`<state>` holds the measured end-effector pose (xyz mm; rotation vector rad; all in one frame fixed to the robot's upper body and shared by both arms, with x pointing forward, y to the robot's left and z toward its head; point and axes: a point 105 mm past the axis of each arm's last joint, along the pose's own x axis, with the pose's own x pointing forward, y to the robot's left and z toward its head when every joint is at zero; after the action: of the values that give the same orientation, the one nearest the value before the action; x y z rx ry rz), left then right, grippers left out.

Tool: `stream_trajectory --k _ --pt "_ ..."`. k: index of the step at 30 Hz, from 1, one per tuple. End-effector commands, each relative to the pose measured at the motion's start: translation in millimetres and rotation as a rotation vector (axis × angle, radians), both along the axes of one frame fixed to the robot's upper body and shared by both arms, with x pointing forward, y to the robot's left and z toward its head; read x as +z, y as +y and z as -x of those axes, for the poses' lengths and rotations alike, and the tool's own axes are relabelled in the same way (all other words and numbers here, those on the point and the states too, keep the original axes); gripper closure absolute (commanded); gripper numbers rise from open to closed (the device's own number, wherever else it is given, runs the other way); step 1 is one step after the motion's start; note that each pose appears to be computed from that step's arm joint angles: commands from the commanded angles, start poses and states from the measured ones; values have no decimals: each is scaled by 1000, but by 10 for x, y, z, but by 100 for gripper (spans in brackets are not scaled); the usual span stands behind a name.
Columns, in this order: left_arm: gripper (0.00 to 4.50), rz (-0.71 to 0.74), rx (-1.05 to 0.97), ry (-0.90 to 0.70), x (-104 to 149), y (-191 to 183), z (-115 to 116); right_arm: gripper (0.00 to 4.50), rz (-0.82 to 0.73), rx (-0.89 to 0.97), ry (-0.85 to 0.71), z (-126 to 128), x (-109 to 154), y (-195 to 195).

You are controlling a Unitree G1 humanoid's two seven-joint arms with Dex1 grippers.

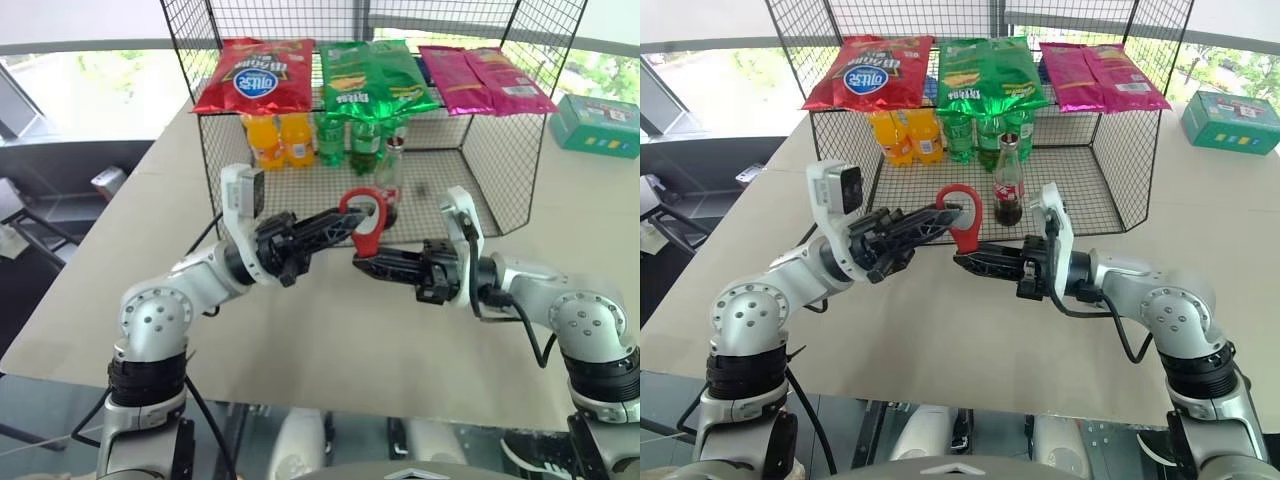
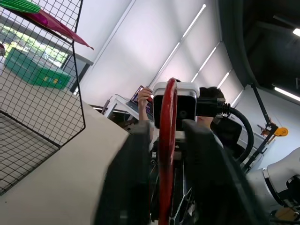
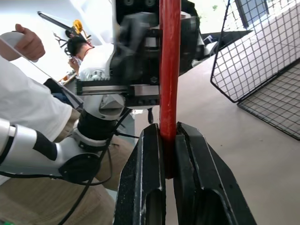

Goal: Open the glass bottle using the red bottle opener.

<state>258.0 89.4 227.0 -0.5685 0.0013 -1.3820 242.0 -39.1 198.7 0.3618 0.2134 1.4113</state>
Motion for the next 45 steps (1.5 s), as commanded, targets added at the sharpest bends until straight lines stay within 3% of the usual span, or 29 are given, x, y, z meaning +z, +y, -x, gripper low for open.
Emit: stream_trajectory --k 1,4,10,16,19,23,31,41,44,45 --pt "151 -13 30 -43 25 10 -12 450 -27 5 -42 34 98 -10" --pt "14 -31 58 -55 11 24 -33 450 -27 0 -48 30 103 -16" --pt "14 -81 99 -58 -96 148 -7 450 -26 -82 -63 -12 81 -110" --pt "14 -314 488 -253 -207 249 -480 450 233 -433 -190 -126 -199 -628" --pt "14 -422 491 -273 -298 142 -609 450 347 -553 -249 -174 -293 -793" --pt "5 -393 347 -269 -346 -46 -634 450 469 -679 -307 -237 -412 -972" --pt "5 -499 435 -352 -395 -395 -1171 450 486 -772 -321 -188 -458 -1054" --pt "5 -490 422 -383 -394 -716 -1504 450 501 -844 -322 -103 -470 -1119" --pt "84 -489 425 -384 -381 -757 -1584 450 502 -862 -324 -75 -461 -1127" --pt "135 -484 421 -391 -376 -769 -1591 450 503 -866 -324 -65 -460 -1128"
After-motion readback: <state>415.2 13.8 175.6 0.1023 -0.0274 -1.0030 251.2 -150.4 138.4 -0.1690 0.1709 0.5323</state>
